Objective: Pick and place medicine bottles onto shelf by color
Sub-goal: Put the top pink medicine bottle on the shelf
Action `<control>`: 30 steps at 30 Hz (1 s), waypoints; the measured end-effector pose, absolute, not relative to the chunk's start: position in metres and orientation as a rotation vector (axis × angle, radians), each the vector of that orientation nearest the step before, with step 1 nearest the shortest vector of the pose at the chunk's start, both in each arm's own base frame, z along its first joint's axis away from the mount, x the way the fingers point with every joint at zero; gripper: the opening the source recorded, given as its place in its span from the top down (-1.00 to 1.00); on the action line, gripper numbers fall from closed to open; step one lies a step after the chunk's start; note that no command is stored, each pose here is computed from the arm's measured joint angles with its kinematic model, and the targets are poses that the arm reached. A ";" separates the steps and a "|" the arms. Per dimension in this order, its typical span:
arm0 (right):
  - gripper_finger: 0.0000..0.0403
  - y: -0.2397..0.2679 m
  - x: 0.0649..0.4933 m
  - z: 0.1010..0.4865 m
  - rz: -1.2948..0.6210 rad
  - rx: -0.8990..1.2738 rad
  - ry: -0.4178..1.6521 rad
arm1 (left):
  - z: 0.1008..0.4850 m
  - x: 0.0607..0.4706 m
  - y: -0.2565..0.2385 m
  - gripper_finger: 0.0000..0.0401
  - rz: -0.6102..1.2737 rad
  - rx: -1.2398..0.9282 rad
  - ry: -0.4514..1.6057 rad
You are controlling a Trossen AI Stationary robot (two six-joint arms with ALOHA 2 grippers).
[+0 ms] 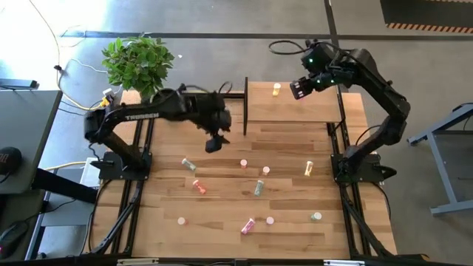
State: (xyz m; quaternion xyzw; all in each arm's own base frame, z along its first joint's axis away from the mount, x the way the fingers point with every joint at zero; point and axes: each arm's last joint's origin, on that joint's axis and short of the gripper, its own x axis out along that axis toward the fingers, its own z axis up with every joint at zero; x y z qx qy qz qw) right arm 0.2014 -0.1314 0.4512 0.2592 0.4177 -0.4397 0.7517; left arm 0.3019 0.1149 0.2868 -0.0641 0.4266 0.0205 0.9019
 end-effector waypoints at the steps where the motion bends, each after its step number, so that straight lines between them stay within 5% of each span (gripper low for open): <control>1: 0.19 -0.129 0.203 0.451 -0.960 0.558 0.913 | 0.282 0.302 0.111 -0.18 0.037 -0.130 0.864; 18: 0.19 -0.120 0.209 0.451 -0.903 0.504 0.936 | 0.217 0.306 0.059 -0.18 -0.001 -0.238 0.539; 30: 0.19 -0.104 0.191 0.472 -0.729 0.556 0.791 | 0.182 0.291 0.038 -0.18 0.126 -0.217 0.543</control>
